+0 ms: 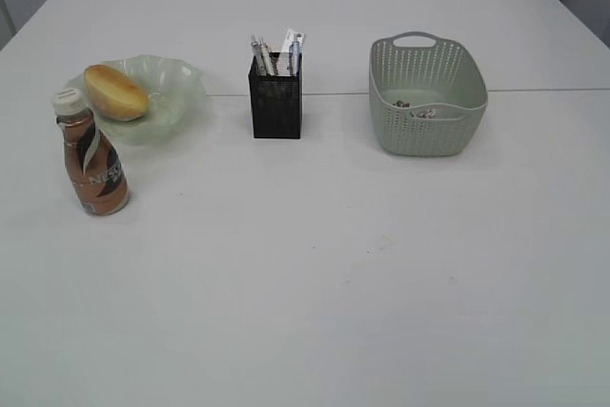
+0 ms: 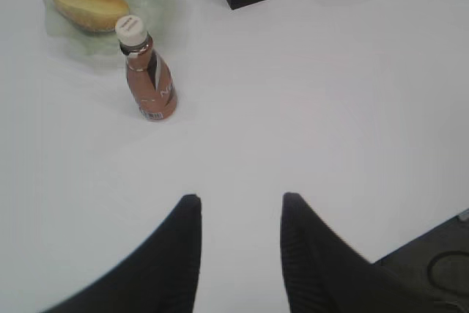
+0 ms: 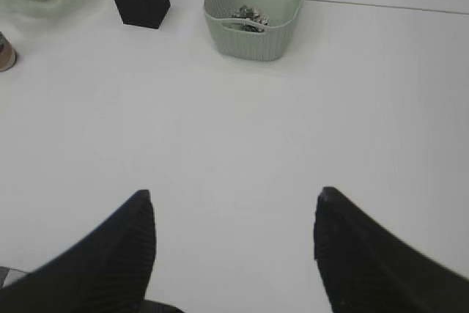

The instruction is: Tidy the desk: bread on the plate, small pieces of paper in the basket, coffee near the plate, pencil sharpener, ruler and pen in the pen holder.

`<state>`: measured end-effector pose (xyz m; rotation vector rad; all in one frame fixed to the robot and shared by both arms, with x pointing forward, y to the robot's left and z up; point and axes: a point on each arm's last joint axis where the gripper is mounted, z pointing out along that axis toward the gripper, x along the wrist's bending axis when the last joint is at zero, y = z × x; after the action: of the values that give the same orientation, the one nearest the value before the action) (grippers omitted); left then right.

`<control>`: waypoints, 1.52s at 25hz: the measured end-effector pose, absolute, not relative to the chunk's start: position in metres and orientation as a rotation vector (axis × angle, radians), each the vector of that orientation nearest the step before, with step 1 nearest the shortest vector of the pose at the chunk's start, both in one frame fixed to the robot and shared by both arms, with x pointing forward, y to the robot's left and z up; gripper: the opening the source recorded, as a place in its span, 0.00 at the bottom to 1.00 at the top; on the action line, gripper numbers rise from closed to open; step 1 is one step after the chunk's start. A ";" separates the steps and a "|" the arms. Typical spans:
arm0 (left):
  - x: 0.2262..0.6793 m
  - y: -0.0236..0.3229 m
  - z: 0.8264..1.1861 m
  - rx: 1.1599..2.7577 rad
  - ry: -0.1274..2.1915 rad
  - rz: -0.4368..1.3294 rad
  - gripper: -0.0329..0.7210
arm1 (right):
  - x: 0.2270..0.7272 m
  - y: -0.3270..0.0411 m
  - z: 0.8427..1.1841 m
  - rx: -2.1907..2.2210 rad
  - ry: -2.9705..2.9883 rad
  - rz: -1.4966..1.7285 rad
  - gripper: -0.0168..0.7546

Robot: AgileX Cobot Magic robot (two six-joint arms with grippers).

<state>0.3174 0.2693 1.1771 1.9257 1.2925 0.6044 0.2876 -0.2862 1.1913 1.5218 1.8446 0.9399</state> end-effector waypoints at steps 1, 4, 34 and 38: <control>0.305 0.273 1.166 1.924 1.258 0.631 0.40 | 0.278 -0.287 1.186 1.501 1.841 0.948 0.67; 0.272 0.282 1.136 1.906 1.177 0.690 0.40 | 0.255 -0.289 1.163 1.467 1.834 0.965 0.67; 0.228 0.295 1.058 1.813 1.153 0.709 0.37 | 0.226 -0.292 1.045 1.346 1.840 0.949 0.67; 0.228 0.295 1.058 1.811 1.157 0.711 0.37 | 0.226 -0.293 1.045 1.350 1.837 0.949 0.67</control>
<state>0.2277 0.2954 1.0580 1.8112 1.1571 0.7108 0.2259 -0.2926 1.0447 1.3498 1.8371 0.9488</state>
